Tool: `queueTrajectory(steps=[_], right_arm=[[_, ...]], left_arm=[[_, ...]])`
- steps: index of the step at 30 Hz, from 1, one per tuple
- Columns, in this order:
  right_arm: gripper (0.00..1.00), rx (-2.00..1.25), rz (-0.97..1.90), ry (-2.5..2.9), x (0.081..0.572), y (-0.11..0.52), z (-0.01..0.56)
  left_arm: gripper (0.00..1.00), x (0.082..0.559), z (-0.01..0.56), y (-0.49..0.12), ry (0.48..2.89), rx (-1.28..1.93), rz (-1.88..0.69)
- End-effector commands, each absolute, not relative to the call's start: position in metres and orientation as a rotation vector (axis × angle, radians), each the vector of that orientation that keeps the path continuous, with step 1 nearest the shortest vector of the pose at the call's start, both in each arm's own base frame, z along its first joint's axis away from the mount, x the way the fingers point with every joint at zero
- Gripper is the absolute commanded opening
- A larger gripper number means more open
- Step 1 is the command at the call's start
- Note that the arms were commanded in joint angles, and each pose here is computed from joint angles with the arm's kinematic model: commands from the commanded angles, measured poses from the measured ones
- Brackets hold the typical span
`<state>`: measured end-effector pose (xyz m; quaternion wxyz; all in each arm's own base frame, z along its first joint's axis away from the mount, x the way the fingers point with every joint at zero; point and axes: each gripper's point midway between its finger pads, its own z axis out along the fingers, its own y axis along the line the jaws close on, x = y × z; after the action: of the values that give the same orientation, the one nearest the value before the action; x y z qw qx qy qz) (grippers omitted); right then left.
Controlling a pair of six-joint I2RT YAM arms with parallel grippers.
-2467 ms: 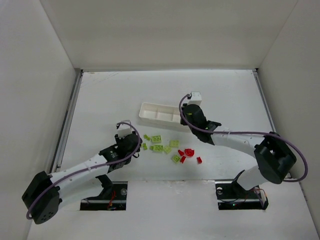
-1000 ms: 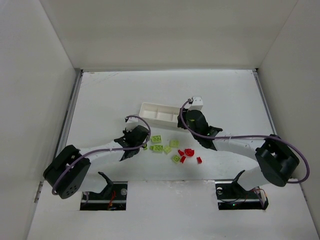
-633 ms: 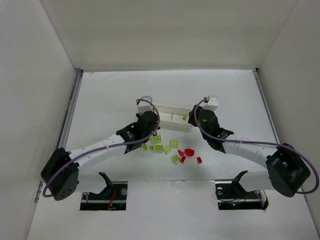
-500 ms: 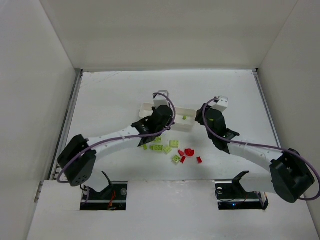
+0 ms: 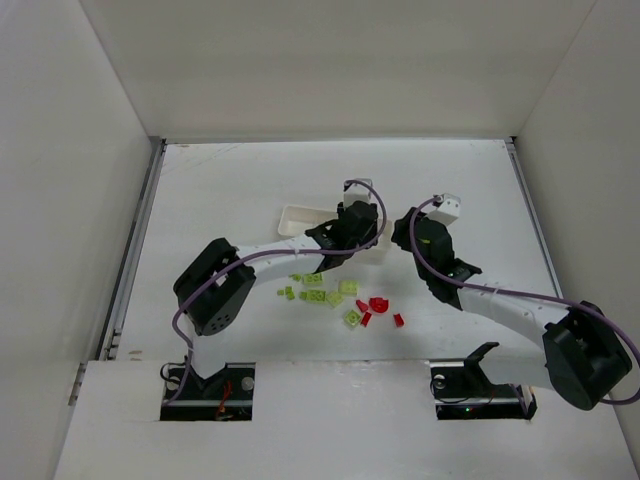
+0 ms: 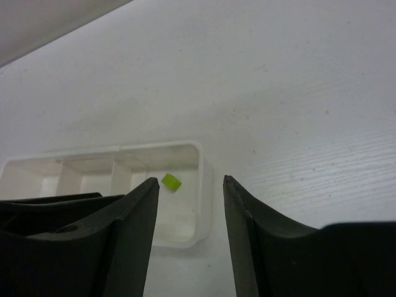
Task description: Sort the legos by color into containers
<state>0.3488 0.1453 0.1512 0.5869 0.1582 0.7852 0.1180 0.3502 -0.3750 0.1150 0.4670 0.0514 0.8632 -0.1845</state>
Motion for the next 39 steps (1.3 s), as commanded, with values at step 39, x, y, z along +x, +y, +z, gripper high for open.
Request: queueTrajectory(steps=[39], right_arm=[[0.45,0.302,0.406,1.759,0.351,0.168,0.178]], left_arm=[[0.54,0.366,0.135,-0.365,2.141,-0.018,-0.625]])
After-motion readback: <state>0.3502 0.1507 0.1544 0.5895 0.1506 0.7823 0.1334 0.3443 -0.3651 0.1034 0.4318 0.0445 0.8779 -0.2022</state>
